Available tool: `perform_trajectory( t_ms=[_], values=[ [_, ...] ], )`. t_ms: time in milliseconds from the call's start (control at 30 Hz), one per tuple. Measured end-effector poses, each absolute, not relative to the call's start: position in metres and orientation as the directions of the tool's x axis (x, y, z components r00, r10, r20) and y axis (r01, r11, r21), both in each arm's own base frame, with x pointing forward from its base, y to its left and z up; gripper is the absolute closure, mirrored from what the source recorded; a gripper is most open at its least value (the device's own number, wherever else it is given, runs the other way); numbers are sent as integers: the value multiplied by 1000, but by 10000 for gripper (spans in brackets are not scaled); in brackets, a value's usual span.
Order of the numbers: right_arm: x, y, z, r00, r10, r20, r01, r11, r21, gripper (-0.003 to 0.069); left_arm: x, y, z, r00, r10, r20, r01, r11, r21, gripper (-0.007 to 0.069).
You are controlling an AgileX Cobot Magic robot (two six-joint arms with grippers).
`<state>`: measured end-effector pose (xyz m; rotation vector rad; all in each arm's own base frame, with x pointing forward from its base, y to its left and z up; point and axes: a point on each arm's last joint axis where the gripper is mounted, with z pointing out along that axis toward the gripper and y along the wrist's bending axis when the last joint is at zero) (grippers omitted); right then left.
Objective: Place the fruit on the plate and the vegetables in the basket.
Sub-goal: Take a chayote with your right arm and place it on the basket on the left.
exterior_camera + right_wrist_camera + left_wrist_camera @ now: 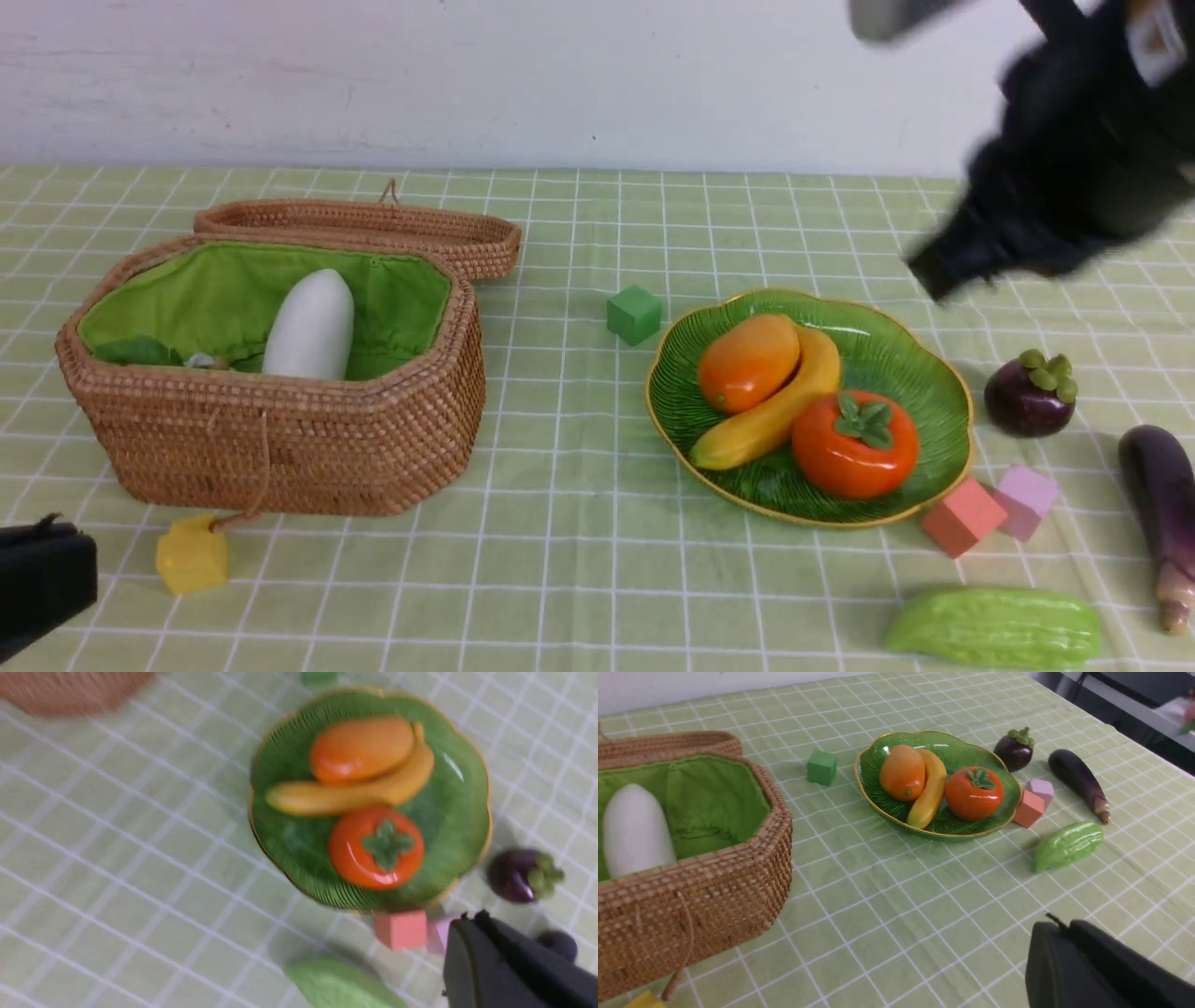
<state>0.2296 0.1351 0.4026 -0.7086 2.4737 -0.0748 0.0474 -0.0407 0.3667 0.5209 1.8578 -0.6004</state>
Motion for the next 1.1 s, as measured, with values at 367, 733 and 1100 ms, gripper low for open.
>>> perform_trajectory(
  t_ms=[367,733,1100],
  values=[
    [235,76,258,-593,-780,-199,-772,621,-134,160,45,-44,366,-348,86,-934,639,751,-169,603],
    [267,76,202,-497,-853,-163,-847,517,-127,9,44,-44,366,-348,86,-933,640,750,-170,596],
    [279,78,161,-487,-869,-84,-868,493,-67,90,44,-43,365,-359,96,-928,638,751,-169,592]
  ],
)
